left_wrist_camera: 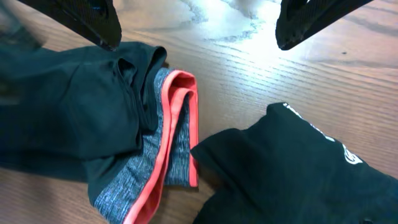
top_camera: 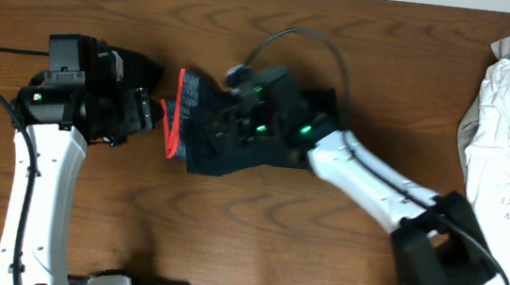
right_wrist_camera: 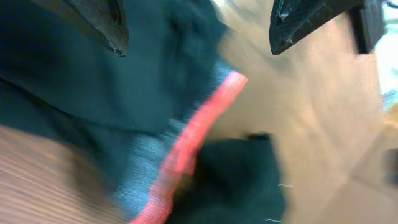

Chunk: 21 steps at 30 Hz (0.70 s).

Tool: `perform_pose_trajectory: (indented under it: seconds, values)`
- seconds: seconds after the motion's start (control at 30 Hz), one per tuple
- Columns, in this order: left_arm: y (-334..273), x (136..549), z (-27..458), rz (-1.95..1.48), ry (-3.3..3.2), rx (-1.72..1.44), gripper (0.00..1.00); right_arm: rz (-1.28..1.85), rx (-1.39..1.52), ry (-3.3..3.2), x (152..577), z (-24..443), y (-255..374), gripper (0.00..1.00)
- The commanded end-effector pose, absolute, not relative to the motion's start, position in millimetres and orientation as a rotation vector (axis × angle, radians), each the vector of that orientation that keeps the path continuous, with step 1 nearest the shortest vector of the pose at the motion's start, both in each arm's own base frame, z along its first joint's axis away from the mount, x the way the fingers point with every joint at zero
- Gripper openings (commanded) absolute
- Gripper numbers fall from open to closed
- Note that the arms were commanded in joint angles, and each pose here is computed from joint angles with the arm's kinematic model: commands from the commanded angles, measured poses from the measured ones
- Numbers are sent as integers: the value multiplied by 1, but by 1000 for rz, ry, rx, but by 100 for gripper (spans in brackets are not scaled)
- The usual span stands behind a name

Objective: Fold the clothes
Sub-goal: 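Lay the folded legs down and pull the right gripper back right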

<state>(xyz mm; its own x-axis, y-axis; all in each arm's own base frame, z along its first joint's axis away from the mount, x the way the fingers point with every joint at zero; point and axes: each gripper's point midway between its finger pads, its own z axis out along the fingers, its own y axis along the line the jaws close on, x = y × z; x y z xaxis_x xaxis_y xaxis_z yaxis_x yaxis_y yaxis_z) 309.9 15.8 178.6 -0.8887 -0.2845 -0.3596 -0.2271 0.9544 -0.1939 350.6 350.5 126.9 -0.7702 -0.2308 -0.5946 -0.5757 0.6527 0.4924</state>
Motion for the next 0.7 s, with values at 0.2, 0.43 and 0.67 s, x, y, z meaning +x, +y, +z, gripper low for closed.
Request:
perform_pose_trajectory:
  seconds: [0.2, 0.43, 0.67]
  values:
    - [17, 312, 187, -202, 2695, -352, 81, 658, -106, 2721, 387, 99, 168, 69]
    - [17, 312, 187, -202, 2696, -352, 81, 614, -18, 2894, 377, 42, 138, 76]
    - [17, 311, 187, -203, 2696, -353, 81, 626, 27, 2999, 368, 1, 140, 72]
